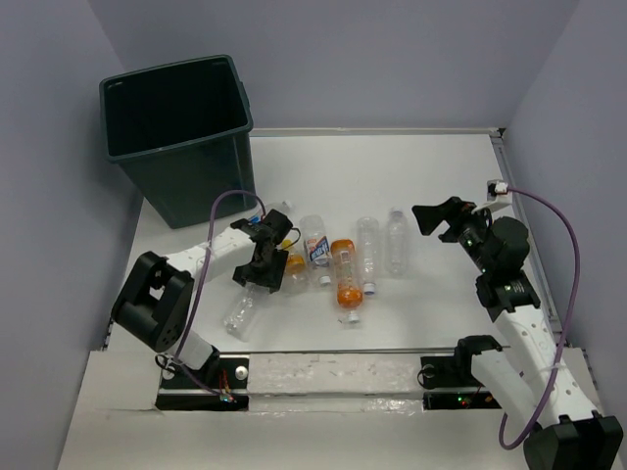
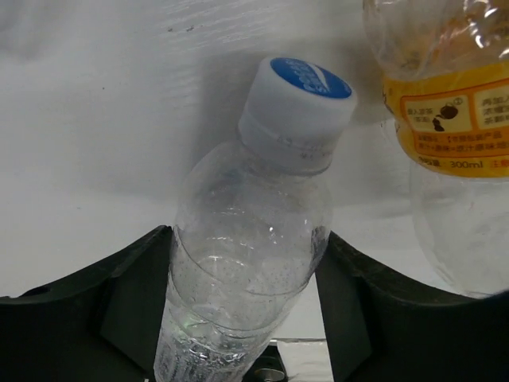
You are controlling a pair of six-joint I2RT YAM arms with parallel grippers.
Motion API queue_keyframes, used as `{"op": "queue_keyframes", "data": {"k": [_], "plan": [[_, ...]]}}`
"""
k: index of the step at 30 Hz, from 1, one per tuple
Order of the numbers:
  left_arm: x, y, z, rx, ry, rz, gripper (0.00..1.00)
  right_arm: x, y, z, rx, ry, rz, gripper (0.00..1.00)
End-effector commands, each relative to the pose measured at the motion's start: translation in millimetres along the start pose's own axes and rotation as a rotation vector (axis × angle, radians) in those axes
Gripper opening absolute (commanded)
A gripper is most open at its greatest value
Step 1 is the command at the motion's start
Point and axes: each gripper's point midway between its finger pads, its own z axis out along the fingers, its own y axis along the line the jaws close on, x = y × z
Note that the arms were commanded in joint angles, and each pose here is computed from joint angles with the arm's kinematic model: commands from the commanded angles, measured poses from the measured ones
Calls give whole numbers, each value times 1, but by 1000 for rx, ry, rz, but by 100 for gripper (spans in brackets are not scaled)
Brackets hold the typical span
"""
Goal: Put the plastic bottles in the bin
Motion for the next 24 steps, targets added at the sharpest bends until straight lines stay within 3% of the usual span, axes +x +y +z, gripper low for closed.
{"op": "queue_keyframes", "data": {"k": [1,4,8,12,18,20,21,24], "plan": [[-8,-1,-18,19,-49,-9,63,-19,0,4,29,-47,-26,99],[-8,1,-29,29,-87,-33,57,-9,-13,13,80,-3,-14,99],[-21,2,-64,79,-199,-61,56,14,-44,37,200,103,11,99],[-67,2,-138,154,-459,-99,57,36,-55,45,237,194,20,100],[-157,-8,-296,389,-980,-200,58,66,-74,60,301,280,24,100],[-174,-8,-322,411,-1067,-212,59,76,-76,64,300,307,26,100],[-187,-1,-357,419,-1168,-241,59,79,-77,67,298,322,27,100],[-212,14,-393,391,-1292,-295,59,105,-79,76,294,406,23,100]]}}
